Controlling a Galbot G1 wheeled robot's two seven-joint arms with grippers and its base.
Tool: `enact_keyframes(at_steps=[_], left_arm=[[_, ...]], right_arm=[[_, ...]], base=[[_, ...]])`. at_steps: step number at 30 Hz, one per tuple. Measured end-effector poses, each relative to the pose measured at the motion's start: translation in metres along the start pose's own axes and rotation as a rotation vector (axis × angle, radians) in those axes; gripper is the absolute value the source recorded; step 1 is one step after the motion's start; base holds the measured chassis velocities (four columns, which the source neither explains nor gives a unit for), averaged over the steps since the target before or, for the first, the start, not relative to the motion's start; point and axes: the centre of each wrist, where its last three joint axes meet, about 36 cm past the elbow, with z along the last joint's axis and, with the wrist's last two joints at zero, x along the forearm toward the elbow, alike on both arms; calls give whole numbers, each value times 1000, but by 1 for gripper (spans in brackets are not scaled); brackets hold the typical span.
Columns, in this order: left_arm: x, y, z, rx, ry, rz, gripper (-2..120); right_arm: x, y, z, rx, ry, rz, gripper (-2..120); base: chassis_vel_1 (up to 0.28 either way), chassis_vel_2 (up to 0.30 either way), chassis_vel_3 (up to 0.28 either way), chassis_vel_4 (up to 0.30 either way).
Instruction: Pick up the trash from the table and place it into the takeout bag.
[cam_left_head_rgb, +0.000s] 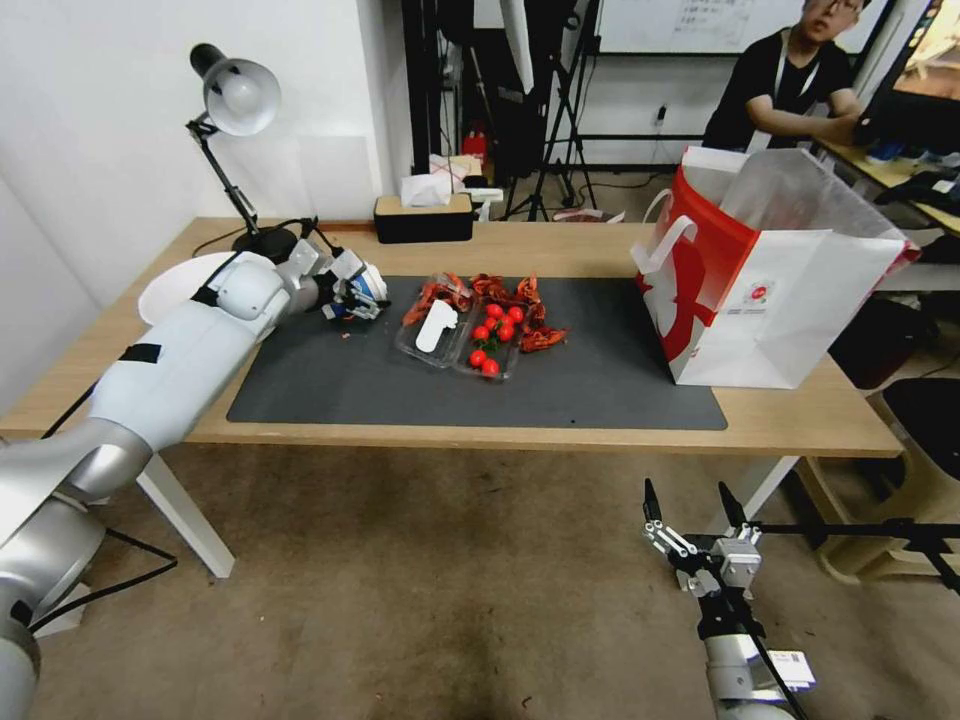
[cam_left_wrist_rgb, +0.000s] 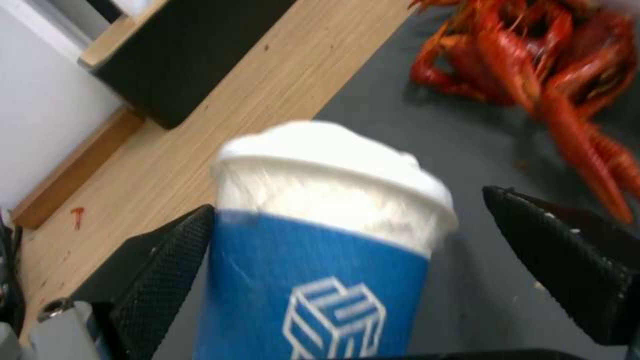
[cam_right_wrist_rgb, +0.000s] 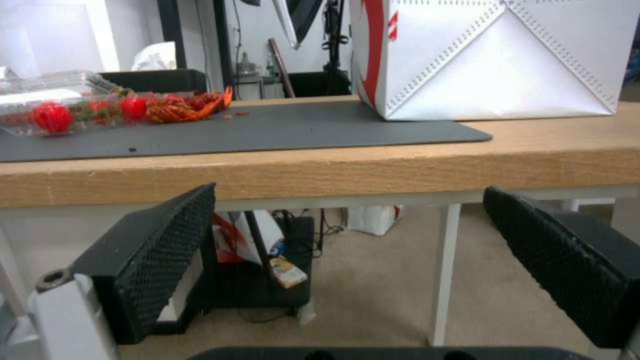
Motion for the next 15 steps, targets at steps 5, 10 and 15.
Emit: enact_keyframes(at_steps=[5, 10, 15], left_arm=[[-3, -1, -2, -1, 11, -15, 100], [-7, -3, -4, 5, 16, -27, 89], [-7, -3, -4, 5, 18, -33, 74]], right_arm=[[0, 0, 0, 0, -1, 0, 100], [0, 0, 0, -1, -1, 0, 100], [1, 0, 0, 0, -2, 1, 100]], base=[[0, 0, 0, 0], [0, 0, 0, 0], [0, 0, 0, 0]])
